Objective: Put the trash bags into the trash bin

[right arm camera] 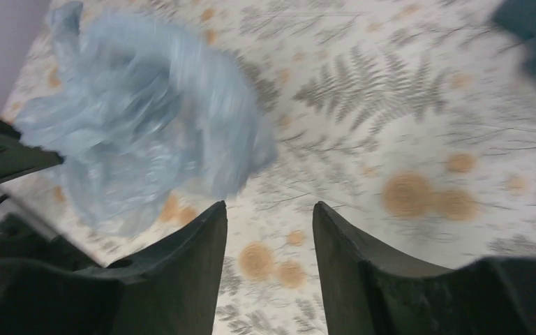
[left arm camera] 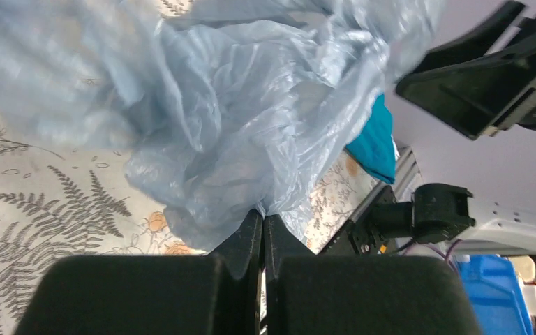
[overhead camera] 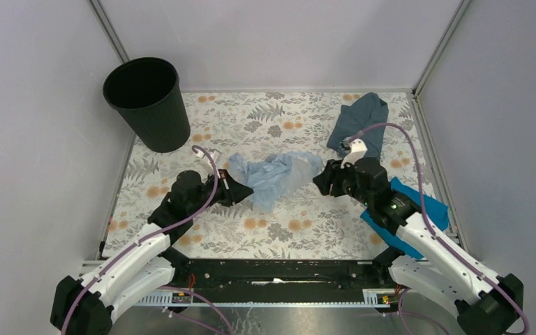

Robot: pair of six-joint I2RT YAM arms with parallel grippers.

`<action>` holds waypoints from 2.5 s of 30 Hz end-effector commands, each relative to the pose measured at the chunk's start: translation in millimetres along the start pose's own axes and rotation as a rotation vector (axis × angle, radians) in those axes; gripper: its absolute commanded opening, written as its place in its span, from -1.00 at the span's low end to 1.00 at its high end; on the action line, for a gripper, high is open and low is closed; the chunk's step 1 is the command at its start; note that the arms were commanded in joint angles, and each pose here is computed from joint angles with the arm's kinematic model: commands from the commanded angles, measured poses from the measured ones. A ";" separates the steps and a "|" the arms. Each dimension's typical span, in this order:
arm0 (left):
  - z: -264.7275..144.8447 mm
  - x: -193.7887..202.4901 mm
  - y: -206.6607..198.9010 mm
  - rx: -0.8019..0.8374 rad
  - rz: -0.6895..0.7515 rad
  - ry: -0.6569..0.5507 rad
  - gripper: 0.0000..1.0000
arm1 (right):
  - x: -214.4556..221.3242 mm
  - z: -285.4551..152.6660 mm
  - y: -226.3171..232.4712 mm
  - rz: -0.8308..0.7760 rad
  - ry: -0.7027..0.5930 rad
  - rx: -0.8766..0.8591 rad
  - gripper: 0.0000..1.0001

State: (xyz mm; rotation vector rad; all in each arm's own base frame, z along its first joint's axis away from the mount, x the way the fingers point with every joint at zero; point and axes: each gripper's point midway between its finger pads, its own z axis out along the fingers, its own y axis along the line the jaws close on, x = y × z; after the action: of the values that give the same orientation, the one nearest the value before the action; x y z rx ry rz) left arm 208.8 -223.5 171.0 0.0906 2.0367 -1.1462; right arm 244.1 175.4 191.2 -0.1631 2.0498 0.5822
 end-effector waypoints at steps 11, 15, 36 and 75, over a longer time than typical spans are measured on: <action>-2.7 -21.4 -58.3 0.252 -0.035 -0.015 -1.00 | 30.0 16.4 87.6 0.386 0.101 -0.397 0.83; -8.9 -24.3 -64.2 0.267 -0.049 -0.030 -1.00 | 39.2 35.8 73.7 0.470 0.062 -0.336 0.52; -57.6 -43.2 -148.8 0.704 -0.222 0.019 -1.00 | 16.1 70.5 8.6 0.326 -0.409 -0.189 -1.00; 1.7 38.2 -38.6 0.255 0.037 0.119 -1.00 | 30.6 47.3 -2.4 0.825 0.138 0.037 0.99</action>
State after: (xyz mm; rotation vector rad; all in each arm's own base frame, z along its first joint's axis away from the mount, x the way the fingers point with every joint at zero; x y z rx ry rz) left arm 168.2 -256.6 175.8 0.3001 1.9809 -1.4321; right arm 247.5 207.5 116.5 0.3459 2.3545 0.9907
